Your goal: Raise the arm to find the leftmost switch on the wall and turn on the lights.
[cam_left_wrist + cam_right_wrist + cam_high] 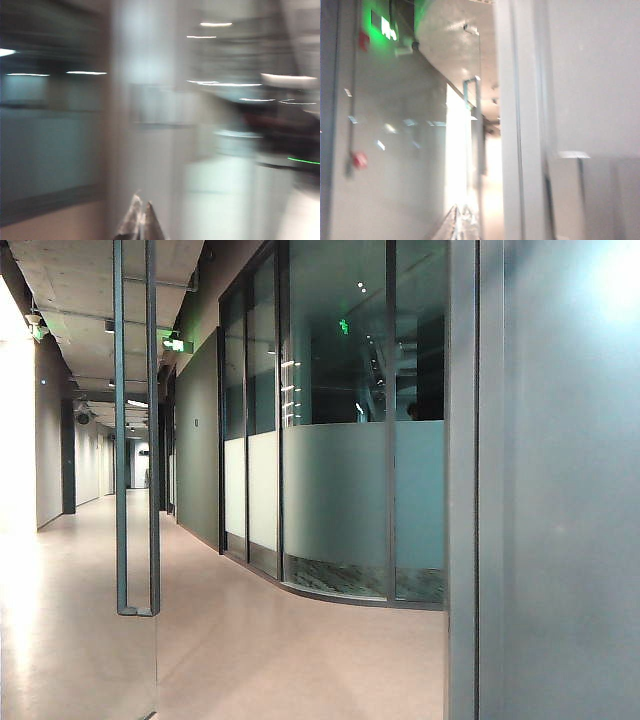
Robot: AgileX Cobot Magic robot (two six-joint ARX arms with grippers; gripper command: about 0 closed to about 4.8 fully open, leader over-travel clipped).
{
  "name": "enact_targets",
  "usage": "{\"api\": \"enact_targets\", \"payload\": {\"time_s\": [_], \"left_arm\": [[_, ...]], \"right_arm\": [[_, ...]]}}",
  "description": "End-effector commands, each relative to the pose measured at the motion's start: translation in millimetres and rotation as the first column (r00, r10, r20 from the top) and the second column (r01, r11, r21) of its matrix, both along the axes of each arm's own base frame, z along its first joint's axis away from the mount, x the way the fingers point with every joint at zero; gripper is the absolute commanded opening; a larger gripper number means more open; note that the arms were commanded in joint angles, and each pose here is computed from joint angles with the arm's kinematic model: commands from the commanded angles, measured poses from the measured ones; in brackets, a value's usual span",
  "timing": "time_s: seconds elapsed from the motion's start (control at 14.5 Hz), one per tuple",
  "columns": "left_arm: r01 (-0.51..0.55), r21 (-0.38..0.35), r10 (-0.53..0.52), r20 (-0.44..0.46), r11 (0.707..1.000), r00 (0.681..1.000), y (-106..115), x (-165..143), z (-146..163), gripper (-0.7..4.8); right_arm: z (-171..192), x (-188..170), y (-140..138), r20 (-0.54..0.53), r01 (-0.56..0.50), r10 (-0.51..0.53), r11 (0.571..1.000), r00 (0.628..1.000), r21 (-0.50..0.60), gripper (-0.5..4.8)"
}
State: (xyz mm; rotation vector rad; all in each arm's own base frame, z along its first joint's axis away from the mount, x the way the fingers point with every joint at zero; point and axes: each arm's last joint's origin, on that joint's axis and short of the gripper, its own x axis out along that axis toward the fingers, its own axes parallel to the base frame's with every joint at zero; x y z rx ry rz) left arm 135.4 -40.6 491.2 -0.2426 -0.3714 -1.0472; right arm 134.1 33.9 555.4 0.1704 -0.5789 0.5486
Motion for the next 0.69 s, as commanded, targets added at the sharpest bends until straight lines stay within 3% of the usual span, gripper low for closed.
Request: {"api": "enact_targets", "payload": {"time_s": [0.07, 0.14, 0.28, 0.34, 0.55, 0.69], "left_arm": [[-0.433, 0.19, 0.448, -0.044, 0.881, 0.893, 5.8, 4.5, -29.4, -0.05], [-0.492, 0.229, 0.52, -0.082, 0.84, 0.85, 6.0, 8.2, -42.6, -0.05], [-0.641, 0.285, 0.694, -0.15, 0.713, 0.705, 10.7, 18.8, -82.2, -0.05], [-0.672, 0.308, 0.735, -0.176, 0.673, 0.655, 11.8, 22.7, -100.9, -0.05], [-0.656, 0.358, 0.743, -0.225, 0.665, 0.63, 10.1, 35.2, -151.9, -0.05], [-0.629, 0.374, 0.731, -0.302, 0.682, 0.612, 9.7, 36.2, -164.5, -0.05]], "right_arm": [[-31.8, -25.9, -6.9, -0.026, 0.099, -0.099, 0.995, 0.995, -0.017, -0.01], [-49.2, -29.6, -9.0, -0.059, 0.139, -0.139, 0.99, 0.989, -0.003, -0.01], [-95.3, -33.4, -12.5, -0.148, 0.219, -0.215, 0.976, 0.965, 0.009, -0.01], [-116.9, -33.6, -13.4, -0.188, 0.245, -0.239, 0.97, 0.952, 0.005, -0.01], [-179.1, -23.9, -13.0, -0.316, 0.285, -0.283, 0.958, 0.906, -0.039, -0.01], [-203.2, -21.2, -12.5, -0.36, 0.282, -0.285, 0.957, 0.888, -0.063, -0.01]]}}
